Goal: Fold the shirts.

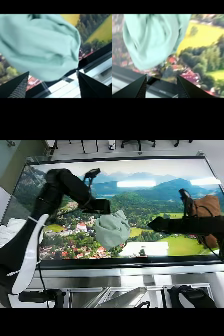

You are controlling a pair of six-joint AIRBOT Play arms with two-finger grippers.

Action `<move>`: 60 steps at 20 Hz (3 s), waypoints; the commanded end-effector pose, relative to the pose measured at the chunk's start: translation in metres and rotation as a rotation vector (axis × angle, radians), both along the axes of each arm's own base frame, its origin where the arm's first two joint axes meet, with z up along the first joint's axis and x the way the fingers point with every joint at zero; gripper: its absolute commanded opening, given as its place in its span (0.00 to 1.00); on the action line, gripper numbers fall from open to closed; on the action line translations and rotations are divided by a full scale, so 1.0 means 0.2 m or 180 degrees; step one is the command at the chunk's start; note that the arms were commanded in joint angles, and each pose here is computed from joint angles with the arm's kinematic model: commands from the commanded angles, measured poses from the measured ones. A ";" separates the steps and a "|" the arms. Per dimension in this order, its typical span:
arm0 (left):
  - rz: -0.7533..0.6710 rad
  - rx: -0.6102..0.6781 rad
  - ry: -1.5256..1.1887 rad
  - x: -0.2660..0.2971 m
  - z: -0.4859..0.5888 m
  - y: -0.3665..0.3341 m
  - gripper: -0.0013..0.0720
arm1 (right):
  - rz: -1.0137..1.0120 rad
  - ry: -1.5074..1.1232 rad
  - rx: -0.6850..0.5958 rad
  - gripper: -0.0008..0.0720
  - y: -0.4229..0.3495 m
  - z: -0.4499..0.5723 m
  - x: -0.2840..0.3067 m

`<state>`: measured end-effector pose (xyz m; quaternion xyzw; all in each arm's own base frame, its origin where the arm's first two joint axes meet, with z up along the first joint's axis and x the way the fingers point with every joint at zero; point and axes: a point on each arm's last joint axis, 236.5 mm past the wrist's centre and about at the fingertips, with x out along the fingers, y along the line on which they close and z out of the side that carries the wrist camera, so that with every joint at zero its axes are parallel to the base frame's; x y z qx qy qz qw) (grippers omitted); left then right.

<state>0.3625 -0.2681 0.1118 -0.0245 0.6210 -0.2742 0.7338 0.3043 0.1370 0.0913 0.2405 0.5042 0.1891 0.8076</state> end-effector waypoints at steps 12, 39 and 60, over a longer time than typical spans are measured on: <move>0.0947 -0.0845 0.0489 -0.10 -0.81 0.32 0.92 | -0.0050 0.0987 0.0355 0.51 0.15 -0.74 0.33; 0.0847 -0.1380 -0.0824 0.27 0.08 0.42 0.04 | 0.0485 -0.0575 0.0383 0.03 0.43 0.17 0.68; 0.0331 -0.1270 -0.0815 -0.28 0.05 0.18 0.04 | 0.0637 -0.0736 -0.0046 0.03 0.28 0.10 0.09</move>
